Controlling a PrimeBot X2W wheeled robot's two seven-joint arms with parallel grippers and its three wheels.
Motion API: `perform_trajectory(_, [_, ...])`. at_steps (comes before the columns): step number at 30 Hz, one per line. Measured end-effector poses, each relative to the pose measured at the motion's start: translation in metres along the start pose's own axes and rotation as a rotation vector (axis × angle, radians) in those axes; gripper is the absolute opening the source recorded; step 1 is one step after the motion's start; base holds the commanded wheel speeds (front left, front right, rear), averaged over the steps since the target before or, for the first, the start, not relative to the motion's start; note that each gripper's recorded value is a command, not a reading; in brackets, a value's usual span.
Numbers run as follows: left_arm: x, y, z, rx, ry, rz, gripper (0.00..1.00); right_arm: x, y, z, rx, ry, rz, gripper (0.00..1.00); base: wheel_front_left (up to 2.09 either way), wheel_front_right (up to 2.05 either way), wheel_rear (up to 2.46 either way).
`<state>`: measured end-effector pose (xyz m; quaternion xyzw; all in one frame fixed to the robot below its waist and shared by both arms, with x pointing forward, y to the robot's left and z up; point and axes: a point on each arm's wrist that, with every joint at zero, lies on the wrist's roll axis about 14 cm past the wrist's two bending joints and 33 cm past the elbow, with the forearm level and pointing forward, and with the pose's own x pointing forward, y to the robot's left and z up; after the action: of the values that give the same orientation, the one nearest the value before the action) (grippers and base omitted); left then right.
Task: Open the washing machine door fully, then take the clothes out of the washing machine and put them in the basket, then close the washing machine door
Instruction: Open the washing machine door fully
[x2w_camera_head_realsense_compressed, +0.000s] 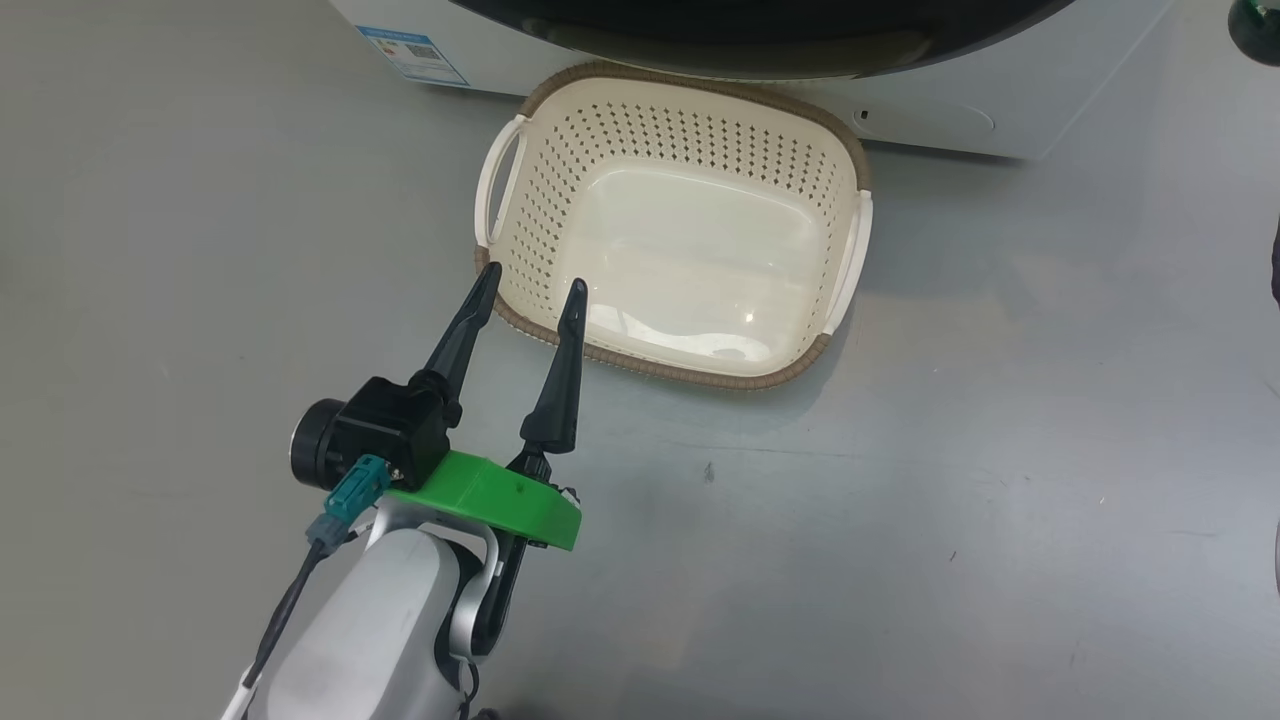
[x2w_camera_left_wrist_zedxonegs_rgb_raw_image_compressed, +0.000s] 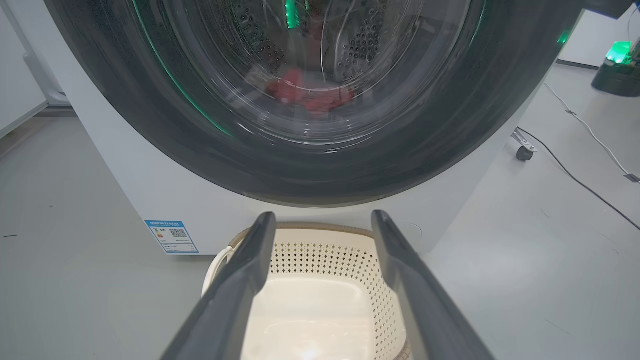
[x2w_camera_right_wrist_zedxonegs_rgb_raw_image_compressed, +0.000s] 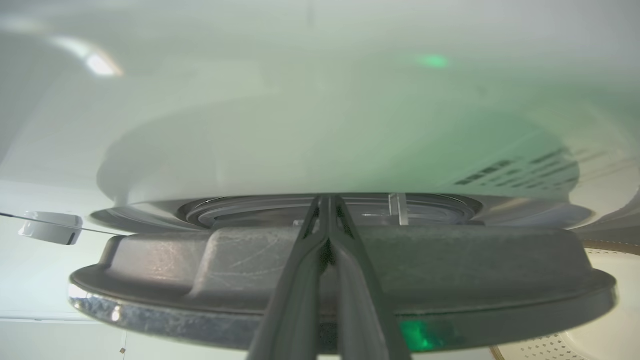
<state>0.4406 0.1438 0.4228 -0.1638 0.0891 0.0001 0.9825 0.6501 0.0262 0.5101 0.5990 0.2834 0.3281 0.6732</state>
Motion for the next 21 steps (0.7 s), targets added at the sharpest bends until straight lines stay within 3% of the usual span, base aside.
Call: perform_trajectory(21, [0.005, -0.003, 0.002, 0.008, -0.007, -0.008, 1.00, -0.014, -0.008, -0.020, 0.053, 0.134, -0.005, 0.00, 0.00, 0.00, 0.00])
